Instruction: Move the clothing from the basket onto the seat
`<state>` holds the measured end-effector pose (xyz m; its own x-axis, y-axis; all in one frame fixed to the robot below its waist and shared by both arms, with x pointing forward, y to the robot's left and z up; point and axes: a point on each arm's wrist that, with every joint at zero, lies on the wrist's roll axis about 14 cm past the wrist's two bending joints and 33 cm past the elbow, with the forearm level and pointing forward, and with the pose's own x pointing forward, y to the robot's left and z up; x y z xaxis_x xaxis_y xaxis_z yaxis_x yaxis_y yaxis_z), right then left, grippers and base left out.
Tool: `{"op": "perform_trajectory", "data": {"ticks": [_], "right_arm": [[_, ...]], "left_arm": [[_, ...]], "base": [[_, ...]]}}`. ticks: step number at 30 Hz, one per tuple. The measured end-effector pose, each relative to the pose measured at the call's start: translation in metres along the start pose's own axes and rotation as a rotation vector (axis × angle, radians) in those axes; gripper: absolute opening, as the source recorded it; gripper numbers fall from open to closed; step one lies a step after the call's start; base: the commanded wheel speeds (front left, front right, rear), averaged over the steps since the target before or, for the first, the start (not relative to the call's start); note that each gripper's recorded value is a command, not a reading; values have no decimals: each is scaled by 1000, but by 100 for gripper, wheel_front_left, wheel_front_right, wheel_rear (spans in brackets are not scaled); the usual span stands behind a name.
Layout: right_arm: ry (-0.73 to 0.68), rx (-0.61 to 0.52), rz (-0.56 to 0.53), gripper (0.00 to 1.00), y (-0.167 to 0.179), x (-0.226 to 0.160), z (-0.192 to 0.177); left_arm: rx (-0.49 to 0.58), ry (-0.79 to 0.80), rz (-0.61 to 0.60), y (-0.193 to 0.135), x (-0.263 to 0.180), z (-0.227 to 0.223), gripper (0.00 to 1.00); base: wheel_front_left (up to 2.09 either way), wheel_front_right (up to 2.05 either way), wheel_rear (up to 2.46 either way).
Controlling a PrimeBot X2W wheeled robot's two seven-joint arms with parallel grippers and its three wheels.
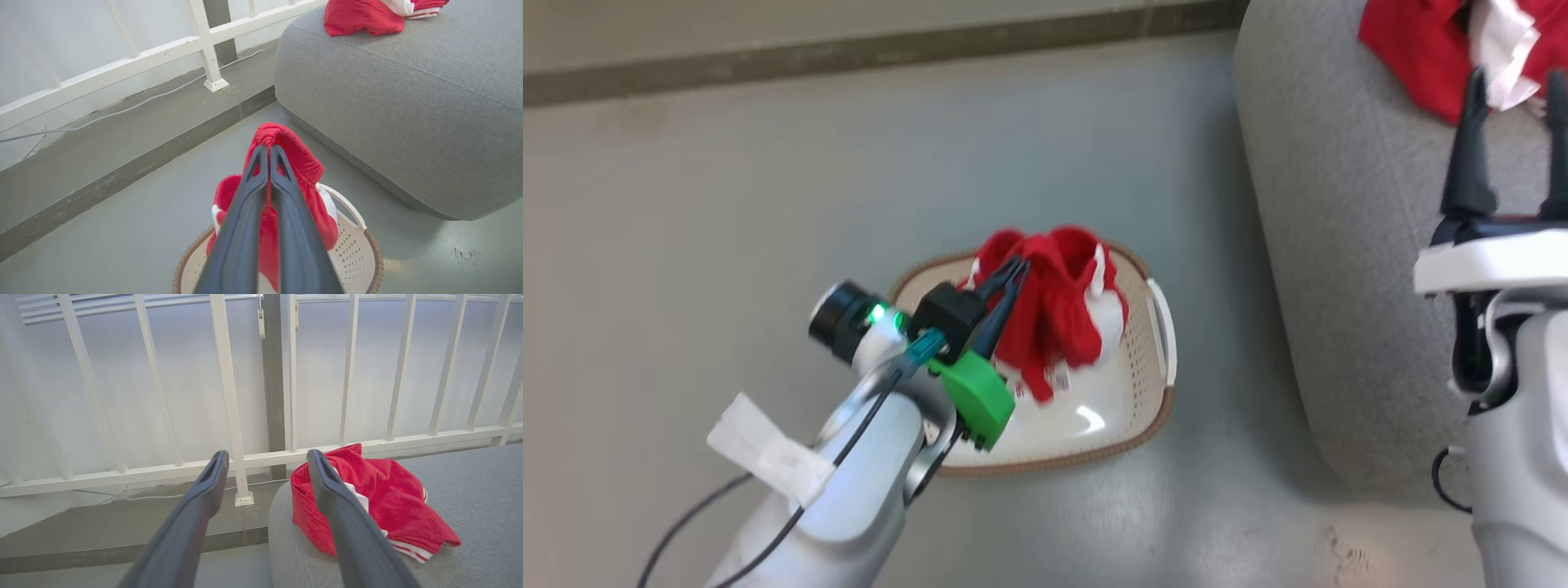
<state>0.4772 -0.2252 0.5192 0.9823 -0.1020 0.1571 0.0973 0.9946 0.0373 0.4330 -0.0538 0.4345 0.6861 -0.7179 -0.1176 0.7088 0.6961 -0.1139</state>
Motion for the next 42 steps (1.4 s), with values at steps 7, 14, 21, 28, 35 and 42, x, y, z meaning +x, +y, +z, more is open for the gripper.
{"op": "perform_trajectory", "data": {"ticks": [7,14,21,28,35,42], "right_arm": [[-21,-1,-9,100,-5,-23,20],[-59,-2,-25,100,-12,-37,39],[-83,0,-27,100,-14,-40,50],[-86,-1,-24,100,-13,-42,51],[-94,-6,-14,100,-11,-49,57],[-60,2,16,100,-2,-64,48]], "left_arm": [[-20,-44,30,-13,-18,20,100],[-10,-104,43,-22,-25,46,100],[-5,-143,51,-26,-30,60,100],[-20,-156,91,-18,-38,64,100],[-15,-187,211,10,-57,73,100],[-24,-210,329,36,-84,77,100]], "base": [[0,0,0],[0,0,0],[0,0,0],[0,0,0],[0,0,0],[0,0,0]]}}
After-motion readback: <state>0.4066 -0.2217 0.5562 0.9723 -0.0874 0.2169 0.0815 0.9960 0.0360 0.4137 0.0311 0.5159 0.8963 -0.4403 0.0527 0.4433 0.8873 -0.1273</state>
